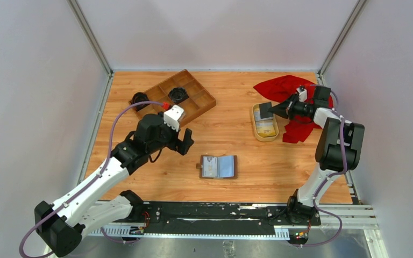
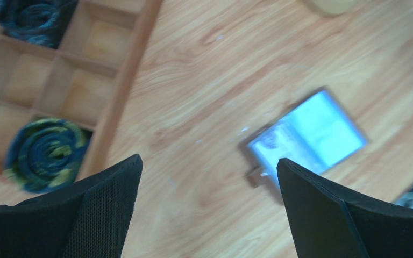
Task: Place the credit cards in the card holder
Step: Pick up the credit card from the storage box, then insert the credit card into the card holder.
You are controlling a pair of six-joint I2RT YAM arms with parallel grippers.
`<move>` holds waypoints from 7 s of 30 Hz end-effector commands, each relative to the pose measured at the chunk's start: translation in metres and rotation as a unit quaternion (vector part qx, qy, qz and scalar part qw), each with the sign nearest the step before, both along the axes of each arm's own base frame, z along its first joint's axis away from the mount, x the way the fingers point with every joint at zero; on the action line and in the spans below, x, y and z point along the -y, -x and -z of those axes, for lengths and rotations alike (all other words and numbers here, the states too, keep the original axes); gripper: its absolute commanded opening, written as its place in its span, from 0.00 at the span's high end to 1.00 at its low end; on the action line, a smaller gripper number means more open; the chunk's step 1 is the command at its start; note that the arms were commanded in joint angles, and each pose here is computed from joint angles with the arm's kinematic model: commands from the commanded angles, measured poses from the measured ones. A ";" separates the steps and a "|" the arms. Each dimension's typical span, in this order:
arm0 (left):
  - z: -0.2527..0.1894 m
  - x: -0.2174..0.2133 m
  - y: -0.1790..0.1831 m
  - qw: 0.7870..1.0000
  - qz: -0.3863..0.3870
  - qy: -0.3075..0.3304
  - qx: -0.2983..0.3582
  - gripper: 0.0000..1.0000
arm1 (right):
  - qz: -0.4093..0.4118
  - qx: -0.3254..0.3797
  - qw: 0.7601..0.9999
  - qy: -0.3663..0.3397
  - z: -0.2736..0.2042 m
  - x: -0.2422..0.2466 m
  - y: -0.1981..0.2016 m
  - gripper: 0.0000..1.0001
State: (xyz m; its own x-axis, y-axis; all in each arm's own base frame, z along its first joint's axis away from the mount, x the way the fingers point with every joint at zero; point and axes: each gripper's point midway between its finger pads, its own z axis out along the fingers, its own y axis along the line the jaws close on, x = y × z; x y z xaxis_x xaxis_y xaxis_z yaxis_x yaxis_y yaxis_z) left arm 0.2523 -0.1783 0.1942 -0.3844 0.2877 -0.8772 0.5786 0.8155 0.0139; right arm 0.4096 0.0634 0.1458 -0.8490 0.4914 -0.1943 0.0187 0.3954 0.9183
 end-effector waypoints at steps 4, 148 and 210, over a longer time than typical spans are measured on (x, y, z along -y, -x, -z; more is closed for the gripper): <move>-0.076 0.078 0.036 0.940 0.099 0.319 -0.063 0.00 | -0.080 -0.015 0.985 -0.153 -0.055 -0.035 0.025 1.00; 0.153 0.112 0.029 0.874 0.075 0.308 -0.368 1.00 | -0.622 0.254 0.676 0.302 0.109 -0.163 0.216 0.63; 0.171 0.134 0.047 0.837 0.030 0.324 -0.440 1.00 | -0.645 0.229 0.662 0.305 0.120 -0.165 0.225 0.64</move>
